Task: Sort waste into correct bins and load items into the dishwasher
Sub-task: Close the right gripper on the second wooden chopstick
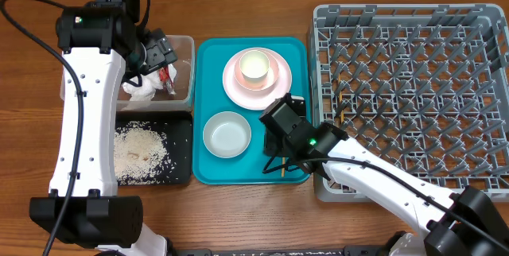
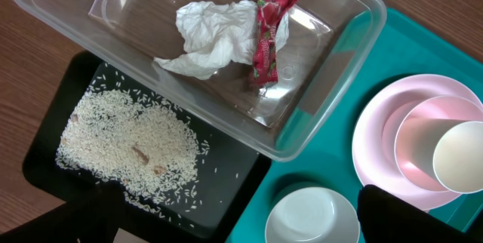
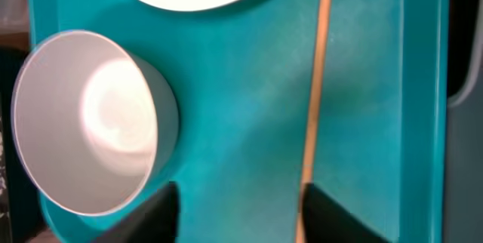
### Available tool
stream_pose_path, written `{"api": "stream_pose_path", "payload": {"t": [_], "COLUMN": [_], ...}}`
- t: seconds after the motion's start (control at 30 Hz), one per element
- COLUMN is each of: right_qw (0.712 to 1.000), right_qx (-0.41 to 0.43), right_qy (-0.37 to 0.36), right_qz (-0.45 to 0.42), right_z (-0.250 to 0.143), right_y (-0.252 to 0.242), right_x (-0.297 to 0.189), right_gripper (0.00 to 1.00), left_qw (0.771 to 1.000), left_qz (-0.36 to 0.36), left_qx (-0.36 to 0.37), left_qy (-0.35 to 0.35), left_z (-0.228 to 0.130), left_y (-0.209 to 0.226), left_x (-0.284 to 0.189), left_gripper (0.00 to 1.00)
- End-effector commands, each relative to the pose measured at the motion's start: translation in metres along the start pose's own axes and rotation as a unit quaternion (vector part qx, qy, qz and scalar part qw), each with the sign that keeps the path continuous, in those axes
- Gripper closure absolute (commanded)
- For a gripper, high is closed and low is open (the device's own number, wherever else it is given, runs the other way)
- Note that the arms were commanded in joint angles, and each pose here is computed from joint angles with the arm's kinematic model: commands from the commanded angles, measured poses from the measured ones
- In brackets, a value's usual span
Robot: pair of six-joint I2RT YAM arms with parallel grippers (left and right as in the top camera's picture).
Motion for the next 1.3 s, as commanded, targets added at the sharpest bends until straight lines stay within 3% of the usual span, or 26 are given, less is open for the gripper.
{"api": "stream_pose_path", "payload": {"t": [0.0,0.83,1.27], "right_qw": [1.000,0.998,0.997], "right_qx": [0.000,-0.003,-0.006], "right_qy": [-0.014,-0.030,-0.030], "right_qz": [-0.014,-0.046,-0.067], "right_z": [0.001,-0.003,-0.005], "right_y": [-0.004,-0.019,-0.020], "right_x": [0.002,0.013,0.045], "right_gripper": [0.53,0.53,0.53], "left_qw": [1.000,1.000,1.000], "left_qz": [0.002,0.002,0.002], "left_qx": [0.000,0.000,0.000], "left_qy": [-0.007,-0.007,-0.007], "left_z": [0.001,0.001,0.001], "left_y": [0.001,0.001,0.001], "left_x": [-0.003,-0.003,-0.003], "left_gripper": [0.00,0.00,0.00]}}
Point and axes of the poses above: each gripper's point midway between its finger pads, its own x axis out along the fingers, its own y axis along the line the jaws close on, z = x × y, the point moved 9 cm from there along -x, back along the fingers, and after that the axes turned 11 degrees about x, right-handed, at the moved point
